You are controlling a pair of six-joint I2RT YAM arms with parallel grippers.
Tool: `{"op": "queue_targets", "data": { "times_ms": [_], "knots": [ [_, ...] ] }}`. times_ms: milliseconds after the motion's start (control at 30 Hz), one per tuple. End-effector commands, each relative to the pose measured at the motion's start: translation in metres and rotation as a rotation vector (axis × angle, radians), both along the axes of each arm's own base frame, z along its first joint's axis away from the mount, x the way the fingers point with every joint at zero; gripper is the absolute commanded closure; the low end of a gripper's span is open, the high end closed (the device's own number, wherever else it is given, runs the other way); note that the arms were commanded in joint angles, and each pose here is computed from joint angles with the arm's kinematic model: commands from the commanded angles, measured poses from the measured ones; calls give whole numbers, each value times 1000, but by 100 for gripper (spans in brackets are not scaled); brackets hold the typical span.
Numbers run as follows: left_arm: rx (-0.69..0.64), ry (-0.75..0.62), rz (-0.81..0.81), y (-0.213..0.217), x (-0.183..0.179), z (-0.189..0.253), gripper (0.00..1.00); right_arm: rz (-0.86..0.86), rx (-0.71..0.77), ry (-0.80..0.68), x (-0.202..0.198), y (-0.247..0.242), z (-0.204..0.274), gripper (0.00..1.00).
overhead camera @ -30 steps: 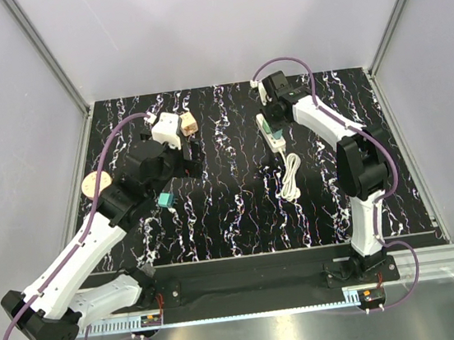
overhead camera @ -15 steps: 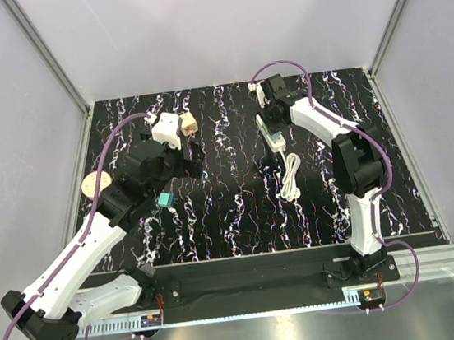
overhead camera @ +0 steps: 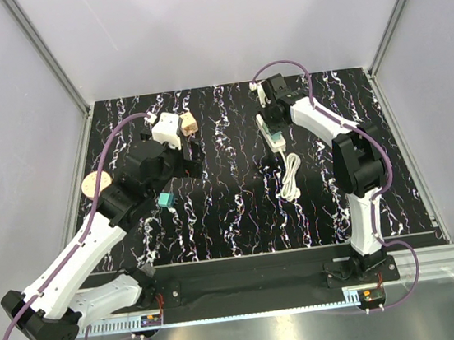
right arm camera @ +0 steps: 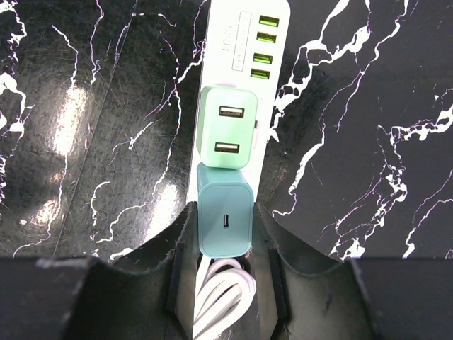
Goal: Insert the plug
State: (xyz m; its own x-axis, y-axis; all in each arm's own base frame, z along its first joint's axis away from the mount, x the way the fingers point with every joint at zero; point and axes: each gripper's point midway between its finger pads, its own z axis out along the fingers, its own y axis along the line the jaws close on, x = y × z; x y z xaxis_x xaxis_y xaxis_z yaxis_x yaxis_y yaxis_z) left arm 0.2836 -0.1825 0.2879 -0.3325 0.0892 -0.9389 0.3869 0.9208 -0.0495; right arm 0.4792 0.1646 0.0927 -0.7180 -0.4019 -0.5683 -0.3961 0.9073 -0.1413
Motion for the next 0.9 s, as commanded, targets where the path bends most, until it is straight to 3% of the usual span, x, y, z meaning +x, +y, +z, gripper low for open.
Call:
{"op": "queue_targets", "data": {
  "times_ms": [0,500,867],
  "knots": [
    [-24,-65,16,3,4,18,1,-11,13,12,-1,-1,7,100],
    [-17,-69,25,5,5,19,1,-9,38,55,-6,4,4,100],
    [-17,-72,27,6,4,20,1,-36,28,104,-7,5,-24,100]
  ]
}}
